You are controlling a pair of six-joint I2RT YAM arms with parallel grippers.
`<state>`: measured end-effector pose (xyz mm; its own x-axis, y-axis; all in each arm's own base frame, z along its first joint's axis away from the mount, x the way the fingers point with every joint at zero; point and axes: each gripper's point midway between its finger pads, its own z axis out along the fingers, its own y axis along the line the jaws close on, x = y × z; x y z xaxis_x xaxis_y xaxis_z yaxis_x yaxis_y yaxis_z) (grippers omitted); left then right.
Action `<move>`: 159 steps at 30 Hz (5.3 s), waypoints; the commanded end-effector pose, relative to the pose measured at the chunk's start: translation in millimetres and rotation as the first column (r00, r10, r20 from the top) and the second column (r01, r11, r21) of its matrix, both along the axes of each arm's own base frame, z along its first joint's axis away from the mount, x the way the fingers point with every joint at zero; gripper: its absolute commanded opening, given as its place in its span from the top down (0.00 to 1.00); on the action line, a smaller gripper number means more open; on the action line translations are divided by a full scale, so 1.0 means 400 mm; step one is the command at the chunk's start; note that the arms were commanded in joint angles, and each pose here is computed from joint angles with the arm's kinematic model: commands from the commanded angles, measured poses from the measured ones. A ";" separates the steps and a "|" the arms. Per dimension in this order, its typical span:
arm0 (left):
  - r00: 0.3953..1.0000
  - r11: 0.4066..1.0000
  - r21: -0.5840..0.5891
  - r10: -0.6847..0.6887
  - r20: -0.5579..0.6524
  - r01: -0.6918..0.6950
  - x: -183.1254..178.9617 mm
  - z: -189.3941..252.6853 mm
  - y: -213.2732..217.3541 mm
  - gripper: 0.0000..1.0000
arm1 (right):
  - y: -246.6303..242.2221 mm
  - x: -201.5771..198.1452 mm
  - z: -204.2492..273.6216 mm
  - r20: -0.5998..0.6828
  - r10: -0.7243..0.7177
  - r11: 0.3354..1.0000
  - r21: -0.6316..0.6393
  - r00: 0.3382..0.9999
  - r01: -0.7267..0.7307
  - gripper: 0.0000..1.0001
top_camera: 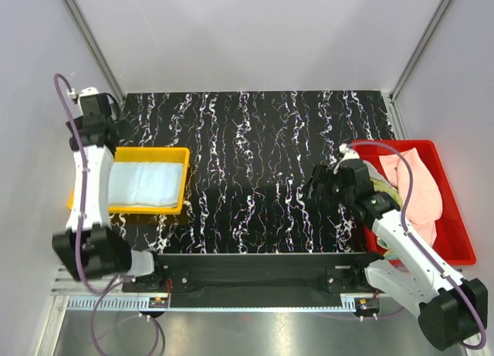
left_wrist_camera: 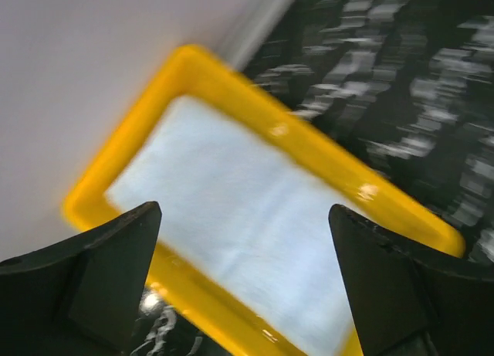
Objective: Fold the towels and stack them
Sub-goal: Grab crumpled towel, then move the towel to the center of the board, then flatten out the crumpled towel
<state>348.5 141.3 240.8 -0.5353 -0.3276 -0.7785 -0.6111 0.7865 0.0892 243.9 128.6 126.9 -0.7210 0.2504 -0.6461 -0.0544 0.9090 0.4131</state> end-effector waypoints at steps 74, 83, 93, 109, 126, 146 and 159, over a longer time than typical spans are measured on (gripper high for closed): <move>0.592 0.545 -0.231 -0.750 0.294 0.806 -0.177 -0.055 -0.763 0.07 | 0.148 0.013 -0.033 -0.250 0.038 0.986 0.169 0.967 0.005 0.57; 0.595 0.498 -0.365 -0.769 0.233 0.787 -0.079 -0.123 -0.869 0.12 | 0.123 0.311 0.039 -0.016 0.027 0.997 -0.066 0.999 -0.028 0.57; 0.622 0.523 -0.412 -0.768 0.152 0.746 0.045 -0.196 -0.921 0.20 | 0.317 0.558 -0.098 -0.128 0.322 0.946 0.024 0.938 -0.322 0.63; 0.621 0.491 -0.451 -0.758 0.200 0.745 -0.012 -0.207 -0.895 0.20 | 0.338 0.520 -0.217 -0.211 0.340 0.934 -0.043 0.917 -0.356 0.95; 0.654 0.495 -0.505 -0.729 0.201 0.707 0.005 -0.254 -0.900 0.20 | 0.323 0.363 -0.016 -0.072 0.401 0.916 0.055 0.913 -0.397 1.00; 0.619 0.308 -0.675 -0.733 0.280 0.670 -0.090 -0.338 -1.002 0.21 | 0.400 0.191 -0.151 -0.068 0.416 0.897 0.196 0.907 -0.397 0.71; 0.619 0.286 -0.673 -0.716 0.323 0.682 -0.100 -0.393 -1.034 0.26 | 0.358 0.257 -0.080 0.028 0.400 0.916 0.007 0.916 -0.401 0.57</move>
